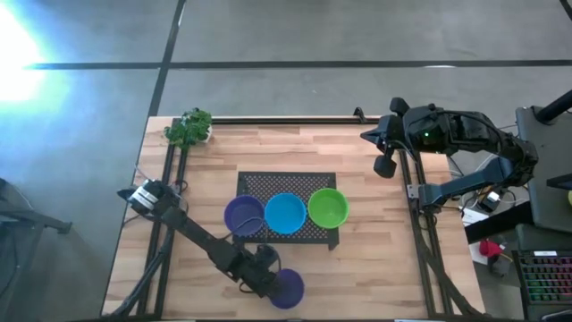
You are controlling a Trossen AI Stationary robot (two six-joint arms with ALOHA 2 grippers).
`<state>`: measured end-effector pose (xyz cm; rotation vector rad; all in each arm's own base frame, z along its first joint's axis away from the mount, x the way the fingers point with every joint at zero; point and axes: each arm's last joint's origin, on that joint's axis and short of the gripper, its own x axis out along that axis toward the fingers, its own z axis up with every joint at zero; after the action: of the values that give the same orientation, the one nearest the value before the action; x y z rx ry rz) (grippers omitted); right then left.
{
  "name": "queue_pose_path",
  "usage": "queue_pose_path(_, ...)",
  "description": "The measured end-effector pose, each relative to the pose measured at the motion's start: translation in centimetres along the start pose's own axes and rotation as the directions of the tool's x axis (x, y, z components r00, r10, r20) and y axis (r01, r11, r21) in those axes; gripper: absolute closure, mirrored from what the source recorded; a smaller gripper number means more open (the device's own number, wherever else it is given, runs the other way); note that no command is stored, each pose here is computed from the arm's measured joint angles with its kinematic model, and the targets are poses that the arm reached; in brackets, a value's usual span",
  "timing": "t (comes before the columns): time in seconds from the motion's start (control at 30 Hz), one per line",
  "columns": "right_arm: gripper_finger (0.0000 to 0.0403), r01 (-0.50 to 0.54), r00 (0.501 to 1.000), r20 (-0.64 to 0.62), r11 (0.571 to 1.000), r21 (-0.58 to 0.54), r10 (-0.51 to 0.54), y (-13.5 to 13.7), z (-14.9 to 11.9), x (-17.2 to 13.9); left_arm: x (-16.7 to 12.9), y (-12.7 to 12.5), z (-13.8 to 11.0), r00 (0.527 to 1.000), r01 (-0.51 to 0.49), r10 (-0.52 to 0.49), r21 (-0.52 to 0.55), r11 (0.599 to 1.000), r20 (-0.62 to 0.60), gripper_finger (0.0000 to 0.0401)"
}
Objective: Pick & Place Mini bowls
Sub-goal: Stack the violet bowl on the violet bowl on the shelf
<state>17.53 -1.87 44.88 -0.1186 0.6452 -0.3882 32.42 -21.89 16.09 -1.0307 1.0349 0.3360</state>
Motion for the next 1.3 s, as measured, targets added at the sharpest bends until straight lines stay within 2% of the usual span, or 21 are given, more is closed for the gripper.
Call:
queue_pose_path(0.13,0.0394,0.0,1.0,0.0,1.0,0.0,0.0,0.0,0.0,0.0,0.6,0.3,0.0,1.0,-0.015,0.015,-0.001,1.0,-0.028,0.0329)
queue_pose_path(0.3,0.0394,0.0,1.0,0.0,1.0,0.0,0.0,0.0,0.0,0.0,0.5,0.2,0.0,0.999,-0.01,0.01,0.009,1.0,-0.036,0.039)
queue_pose_path(0.53,0.0394,0.0,1.0,0.0,1.0,0.0,0.0,0.0,0.0,0.0,-0.6,-0.7,0.1,0.998,0.03,-0.028,0.037,0.999,-0.056,0.0399)
queue_pose_path(0.73,0.0394,0.0,1.0,0.0,1.0,0.0,0.0,0.0,0.0,0.0,-2.7,-3.3,0.0,0.983,0.151,-0.137,0.12,0.981,-0.121,0.04)
queue_pose_path(0.97,0.0394,0.0,1.0,-0.001,1.0,-0.004,0.0,0.0,0.0,0.0,-6.0,-6.3,0.2,0.958,0.275,-0.246,0.235,0.932,-0.144,0.04)
queue_pose_path(1.17,0.0394,0.0,1.0,-0.001,1.0,-0.007,0.0,0.0,0.0,0.0,-9.7,-7.6,0.8,0.951,0.309,-0.283,0.325,0.894,-0.126,0.0401)
queue_pose_path(1.3,0.0394,0.0,1.0,-0.001,1.0,0.0,0.0,0.0,0.0,0.0,-12.8,-7.8,2.1,0.962,0.262,-0.272,0.354,0.898,-0.022,0.0401)
